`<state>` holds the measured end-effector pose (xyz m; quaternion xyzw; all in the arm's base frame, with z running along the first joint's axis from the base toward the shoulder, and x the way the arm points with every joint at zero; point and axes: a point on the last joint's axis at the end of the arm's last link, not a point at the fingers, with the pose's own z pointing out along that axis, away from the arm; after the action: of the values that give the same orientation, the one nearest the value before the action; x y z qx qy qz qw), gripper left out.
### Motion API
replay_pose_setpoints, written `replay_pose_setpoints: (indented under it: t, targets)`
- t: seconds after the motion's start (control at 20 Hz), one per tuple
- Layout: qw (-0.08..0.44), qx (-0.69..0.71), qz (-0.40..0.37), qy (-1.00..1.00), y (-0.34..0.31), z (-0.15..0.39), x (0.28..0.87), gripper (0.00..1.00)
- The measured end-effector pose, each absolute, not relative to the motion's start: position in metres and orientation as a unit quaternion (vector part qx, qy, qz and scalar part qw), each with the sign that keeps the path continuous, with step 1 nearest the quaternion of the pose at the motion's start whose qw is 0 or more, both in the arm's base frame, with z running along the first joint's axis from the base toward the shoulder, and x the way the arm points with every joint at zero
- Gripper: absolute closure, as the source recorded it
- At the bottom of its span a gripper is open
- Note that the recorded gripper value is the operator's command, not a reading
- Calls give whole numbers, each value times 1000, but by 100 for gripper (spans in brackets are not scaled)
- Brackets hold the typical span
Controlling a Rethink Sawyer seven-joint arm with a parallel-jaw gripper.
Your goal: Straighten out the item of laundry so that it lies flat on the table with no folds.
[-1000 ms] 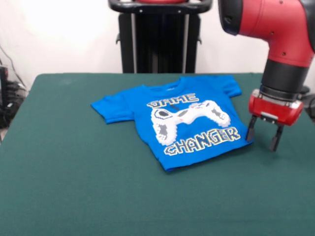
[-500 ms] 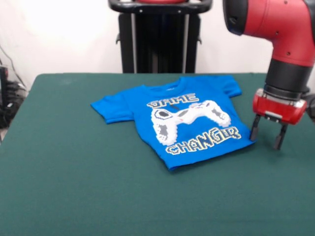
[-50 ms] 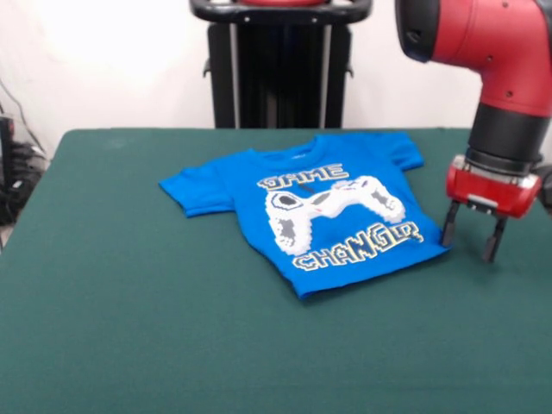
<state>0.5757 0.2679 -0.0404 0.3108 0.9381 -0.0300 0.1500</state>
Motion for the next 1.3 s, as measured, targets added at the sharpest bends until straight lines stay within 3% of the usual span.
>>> replay_pose_setpoints:
  t: [0.65,0.7,1.3]
  targets:
    - [163,307,-49,936,275,-48,570,0]
    - [164,307,-49,936,275,-48,571,100]
    - [164,319,-49,932,262,-45,579,100]
